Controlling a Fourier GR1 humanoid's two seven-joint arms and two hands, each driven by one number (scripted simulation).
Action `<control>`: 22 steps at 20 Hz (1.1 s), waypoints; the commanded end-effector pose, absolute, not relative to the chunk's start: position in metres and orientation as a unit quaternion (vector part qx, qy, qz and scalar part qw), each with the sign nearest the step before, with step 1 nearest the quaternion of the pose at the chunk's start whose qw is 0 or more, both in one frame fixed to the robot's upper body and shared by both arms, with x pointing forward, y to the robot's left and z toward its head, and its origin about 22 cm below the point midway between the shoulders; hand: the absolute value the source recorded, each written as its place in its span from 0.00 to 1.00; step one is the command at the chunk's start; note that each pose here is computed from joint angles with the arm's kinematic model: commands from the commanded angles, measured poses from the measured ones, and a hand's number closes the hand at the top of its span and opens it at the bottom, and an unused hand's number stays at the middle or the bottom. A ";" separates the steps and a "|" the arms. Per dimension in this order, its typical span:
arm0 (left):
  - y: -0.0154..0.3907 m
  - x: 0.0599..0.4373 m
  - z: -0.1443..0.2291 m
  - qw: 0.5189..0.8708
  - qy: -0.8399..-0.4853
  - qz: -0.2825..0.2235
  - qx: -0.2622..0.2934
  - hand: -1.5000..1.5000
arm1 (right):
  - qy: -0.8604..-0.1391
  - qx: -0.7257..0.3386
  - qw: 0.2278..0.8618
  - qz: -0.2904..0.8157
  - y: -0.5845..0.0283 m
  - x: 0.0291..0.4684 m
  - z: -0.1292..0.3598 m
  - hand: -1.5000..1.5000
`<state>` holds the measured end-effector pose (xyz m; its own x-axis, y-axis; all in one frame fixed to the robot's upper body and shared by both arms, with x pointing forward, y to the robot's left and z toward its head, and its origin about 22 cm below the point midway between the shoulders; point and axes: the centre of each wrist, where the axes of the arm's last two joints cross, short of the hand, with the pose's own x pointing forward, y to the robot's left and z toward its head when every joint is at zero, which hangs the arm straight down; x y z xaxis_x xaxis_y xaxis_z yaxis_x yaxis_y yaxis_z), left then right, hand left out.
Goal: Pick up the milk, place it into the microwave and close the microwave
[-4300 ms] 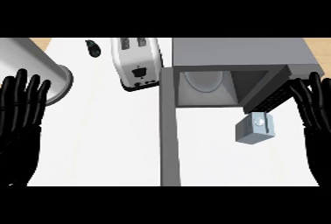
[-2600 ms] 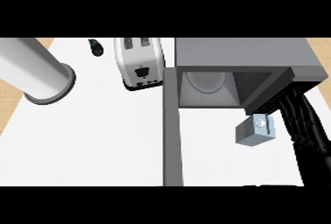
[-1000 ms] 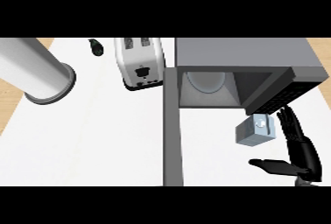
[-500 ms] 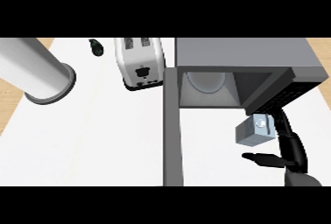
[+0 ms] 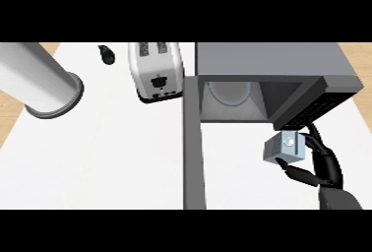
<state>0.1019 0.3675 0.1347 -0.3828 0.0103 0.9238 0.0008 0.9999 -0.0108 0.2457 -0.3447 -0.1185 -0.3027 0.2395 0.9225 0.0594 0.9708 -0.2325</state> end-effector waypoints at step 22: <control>0.384 0.096 0.133 0.562 -0.827 0.007 -0.005 0.00 | -0.833 0.024 0.548 0.069 -0.255 0.273 -0.123 1.00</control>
